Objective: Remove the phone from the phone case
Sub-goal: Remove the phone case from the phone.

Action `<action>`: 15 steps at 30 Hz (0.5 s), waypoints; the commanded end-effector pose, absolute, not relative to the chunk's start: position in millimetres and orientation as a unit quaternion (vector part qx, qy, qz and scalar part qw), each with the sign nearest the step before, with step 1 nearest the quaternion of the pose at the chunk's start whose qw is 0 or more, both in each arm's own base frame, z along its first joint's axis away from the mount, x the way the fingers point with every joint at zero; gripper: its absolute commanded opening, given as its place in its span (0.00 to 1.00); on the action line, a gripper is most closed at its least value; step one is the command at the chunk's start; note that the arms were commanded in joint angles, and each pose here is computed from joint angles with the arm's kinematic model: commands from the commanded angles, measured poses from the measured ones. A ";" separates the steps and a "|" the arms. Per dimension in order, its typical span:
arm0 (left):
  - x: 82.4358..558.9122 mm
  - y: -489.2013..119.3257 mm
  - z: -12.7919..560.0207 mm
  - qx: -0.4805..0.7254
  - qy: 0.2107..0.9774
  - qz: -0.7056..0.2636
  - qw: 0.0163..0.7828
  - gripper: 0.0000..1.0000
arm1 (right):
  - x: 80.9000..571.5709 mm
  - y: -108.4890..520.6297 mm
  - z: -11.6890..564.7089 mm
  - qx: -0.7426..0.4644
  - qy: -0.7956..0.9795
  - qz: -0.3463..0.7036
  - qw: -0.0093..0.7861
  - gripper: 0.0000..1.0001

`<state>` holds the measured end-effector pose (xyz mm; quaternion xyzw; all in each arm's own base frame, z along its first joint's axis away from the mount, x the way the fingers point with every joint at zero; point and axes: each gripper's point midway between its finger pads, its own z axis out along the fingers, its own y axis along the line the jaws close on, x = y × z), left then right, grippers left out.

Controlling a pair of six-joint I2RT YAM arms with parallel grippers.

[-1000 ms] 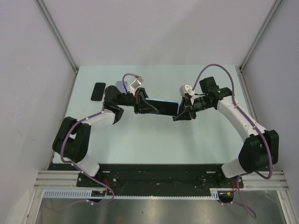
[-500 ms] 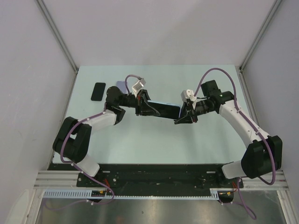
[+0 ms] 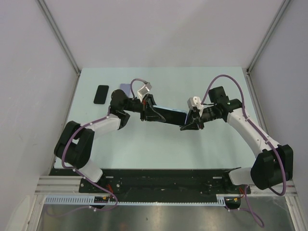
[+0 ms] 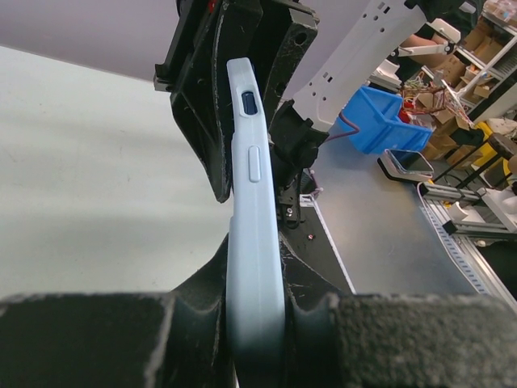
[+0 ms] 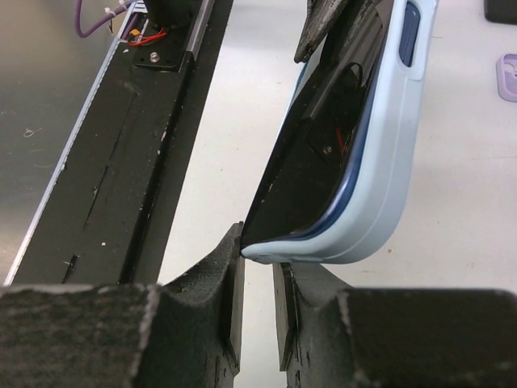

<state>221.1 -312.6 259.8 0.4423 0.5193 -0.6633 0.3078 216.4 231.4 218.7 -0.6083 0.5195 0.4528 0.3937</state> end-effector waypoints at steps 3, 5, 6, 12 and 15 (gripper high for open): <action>139.7 -307.3 283.5 0.569 0.418 -0.666 0.240 0.00 | 266.0 230.0 211.0 -0.658 0.491 0.335 0.461 0.15; 137.1 -307.4 282.5 0.572 0.416 -0.667 0.235 0.00 | 269.0 228.5 208.5 -0.657 0.497 0.328 0.462 0.16; 135.4 -307.1 282.0 0.574 0.414 -0.667 0.232 0.00 | 272.0 227.9 206.5 -0.660 0.498 0.318 0.464 0.16; 131.6 -306.5 280.3 0.581 0.409 -0.666 0.226 0.00 | 276.3 224.0 201.0 -0.667 0.499 0.294 0.468 0.16; 130.2 -306.5 279.6 0.583 0.408 -0.667 0.224 0.00 | 275.9 222.9 198.7 -0.673 0.496 0.288 0.467 0.16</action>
